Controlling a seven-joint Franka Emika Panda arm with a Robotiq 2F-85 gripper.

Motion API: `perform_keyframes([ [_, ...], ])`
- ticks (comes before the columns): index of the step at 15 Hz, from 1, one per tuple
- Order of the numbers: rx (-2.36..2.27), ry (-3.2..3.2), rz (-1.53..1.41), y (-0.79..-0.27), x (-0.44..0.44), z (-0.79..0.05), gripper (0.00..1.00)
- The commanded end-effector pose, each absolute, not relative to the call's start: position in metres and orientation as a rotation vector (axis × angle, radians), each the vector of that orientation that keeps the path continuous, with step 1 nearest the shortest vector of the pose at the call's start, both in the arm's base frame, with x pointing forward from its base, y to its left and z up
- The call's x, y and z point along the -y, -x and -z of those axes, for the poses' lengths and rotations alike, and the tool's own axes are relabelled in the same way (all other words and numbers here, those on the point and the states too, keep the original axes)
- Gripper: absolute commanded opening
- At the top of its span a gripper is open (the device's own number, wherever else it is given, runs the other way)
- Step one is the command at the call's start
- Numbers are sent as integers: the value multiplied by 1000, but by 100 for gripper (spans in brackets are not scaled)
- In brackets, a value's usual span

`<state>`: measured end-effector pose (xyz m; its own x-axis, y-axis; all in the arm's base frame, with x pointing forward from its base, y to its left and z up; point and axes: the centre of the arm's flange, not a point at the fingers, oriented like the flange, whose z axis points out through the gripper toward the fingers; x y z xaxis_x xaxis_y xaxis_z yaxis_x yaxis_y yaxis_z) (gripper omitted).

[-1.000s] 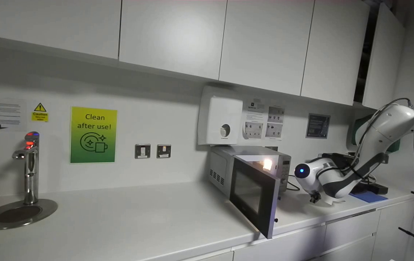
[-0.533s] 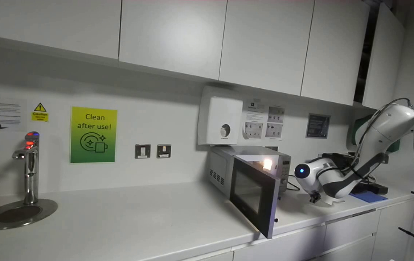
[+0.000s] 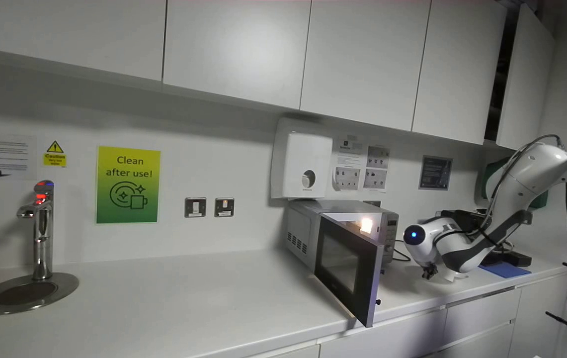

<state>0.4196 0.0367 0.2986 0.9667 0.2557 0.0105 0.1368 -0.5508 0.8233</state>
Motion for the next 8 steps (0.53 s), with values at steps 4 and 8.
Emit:
perform_keyframes([
  [4,-292,-2164,-215,-421,-41,-292,1],
  [8,-296,-2175,-217,-422,-44,-286,1],
])
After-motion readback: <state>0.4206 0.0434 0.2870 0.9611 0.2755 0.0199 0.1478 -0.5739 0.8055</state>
